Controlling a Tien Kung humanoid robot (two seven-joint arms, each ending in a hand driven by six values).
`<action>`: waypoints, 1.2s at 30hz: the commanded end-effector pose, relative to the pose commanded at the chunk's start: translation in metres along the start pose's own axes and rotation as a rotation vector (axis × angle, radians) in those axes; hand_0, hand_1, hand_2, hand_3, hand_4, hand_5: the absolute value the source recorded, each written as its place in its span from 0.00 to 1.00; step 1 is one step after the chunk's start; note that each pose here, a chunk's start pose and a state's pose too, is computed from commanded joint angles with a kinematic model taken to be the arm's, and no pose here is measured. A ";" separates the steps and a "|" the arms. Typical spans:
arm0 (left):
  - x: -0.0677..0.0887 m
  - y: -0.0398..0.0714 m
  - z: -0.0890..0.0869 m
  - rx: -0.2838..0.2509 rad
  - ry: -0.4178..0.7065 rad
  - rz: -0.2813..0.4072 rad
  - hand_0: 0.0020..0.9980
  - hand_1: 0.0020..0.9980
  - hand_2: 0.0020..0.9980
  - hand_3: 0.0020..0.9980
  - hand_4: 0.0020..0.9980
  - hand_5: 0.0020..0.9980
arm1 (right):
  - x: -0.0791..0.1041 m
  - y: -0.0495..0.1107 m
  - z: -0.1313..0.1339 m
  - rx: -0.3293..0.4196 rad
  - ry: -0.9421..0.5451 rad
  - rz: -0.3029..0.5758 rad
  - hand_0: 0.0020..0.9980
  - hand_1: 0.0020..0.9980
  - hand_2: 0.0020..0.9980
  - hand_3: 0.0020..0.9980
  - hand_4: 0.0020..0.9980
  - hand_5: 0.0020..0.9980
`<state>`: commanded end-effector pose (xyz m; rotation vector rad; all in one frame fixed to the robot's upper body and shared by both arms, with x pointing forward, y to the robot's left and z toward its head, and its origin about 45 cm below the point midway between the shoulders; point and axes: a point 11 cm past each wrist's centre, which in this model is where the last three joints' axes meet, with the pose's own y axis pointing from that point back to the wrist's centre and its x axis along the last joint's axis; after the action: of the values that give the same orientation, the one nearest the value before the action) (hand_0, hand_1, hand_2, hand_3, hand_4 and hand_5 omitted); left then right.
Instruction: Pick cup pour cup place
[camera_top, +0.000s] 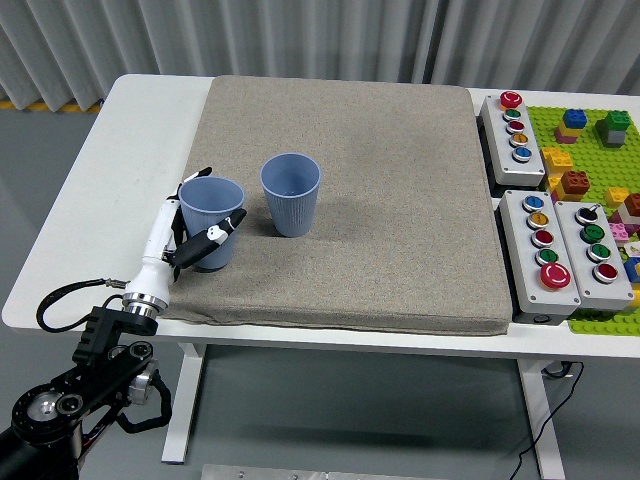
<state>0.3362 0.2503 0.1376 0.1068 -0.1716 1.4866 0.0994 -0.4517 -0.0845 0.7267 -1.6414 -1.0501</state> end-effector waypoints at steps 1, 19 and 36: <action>0.000 0.000 0.001 -0.002 0.000 0.002 0.77 0.78 0.90 0.92 0.95 0.45 | 0.000 0.000 0.000 0.000 -0.001 0.000 0.64 0.60 0.51 0.58 0.00 0.00; 0.009 0.011 0.001 -0.004 -0.026 0.009 0.78 0.78 0.89 0.91 0.96 0.46 | 0.002 -0.001 0.002 -0.004 0.006 0.003 0.64 0.60 0.51 0.57 0.00 0.00; 0.011 0.026 -0.001 0.012 -0.045 -0.007 0.78 0.80 0.92 0.91 0.97 0.47 | 0.004 -0.002 0.006 -0.011 0.013 0.009 0.64 0.60 0.51 0.57 0.00 0.00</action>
<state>0.3114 0.2638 0.1374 0.1506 -0.1983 1.4795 0.0925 -0.4542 -0.0850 0.7166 -1.6252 -1.0451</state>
